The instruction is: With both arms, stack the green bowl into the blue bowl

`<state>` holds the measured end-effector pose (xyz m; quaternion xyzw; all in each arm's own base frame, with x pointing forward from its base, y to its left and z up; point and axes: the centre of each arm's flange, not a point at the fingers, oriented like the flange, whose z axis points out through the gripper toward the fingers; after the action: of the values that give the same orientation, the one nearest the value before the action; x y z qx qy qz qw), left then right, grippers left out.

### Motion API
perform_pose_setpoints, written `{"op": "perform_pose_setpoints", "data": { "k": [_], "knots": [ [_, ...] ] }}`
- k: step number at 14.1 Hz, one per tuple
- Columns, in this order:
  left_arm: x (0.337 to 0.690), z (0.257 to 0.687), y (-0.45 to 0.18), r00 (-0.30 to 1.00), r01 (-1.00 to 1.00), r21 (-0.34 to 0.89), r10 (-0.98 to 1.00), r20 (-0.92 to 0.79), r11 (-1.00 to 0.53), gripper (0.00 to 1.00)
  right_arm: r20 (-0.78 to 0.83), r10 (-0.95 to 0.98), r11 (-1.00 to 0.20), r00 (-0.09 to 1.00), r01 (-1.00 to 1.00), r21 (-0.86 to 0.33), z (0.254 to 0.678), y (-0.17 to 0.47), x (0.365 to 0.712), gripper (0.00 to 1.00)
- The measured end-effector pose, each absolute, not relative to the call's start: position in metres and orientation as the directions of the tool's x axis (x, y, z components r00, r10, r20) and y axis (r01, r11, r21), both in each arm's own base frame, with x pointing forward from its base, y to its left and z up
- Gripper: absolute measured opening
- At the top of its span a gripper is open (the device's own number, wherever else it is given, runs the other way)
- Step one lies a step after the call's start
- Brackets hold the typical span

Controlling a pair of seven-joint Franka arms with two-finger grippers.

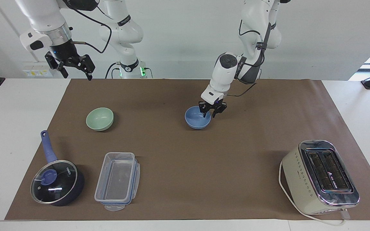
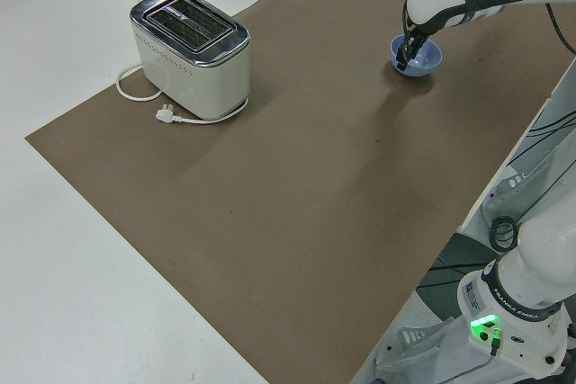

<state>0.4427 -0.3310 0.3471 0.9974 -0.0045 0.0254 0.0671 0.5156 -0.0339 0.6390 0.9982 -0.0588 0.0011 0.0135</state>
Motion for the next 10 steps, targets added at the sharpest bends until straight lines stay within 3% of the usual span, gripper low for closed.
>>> {"op": "perform_pose_setpoints", "data": {
  "k": [3,10],
  "knots": [
    [0.454,0.373,-0.325,0.999,-0.030,0.128,-0.025,0.042,-0.991,0.99,0.004,-0.117,-0.993,0.993,-0.117,0.027,0.639,-0.034,0.516,1.00],
    [0.501,0.517,-0.213,0.986,-0.151,0.129,-0.140,0.091,-0.980,1.00,0.004,-0.117,-0.993,0.993,-0.117,0.027,0.639,-0.034,0.516,1.00]
  ]
}}
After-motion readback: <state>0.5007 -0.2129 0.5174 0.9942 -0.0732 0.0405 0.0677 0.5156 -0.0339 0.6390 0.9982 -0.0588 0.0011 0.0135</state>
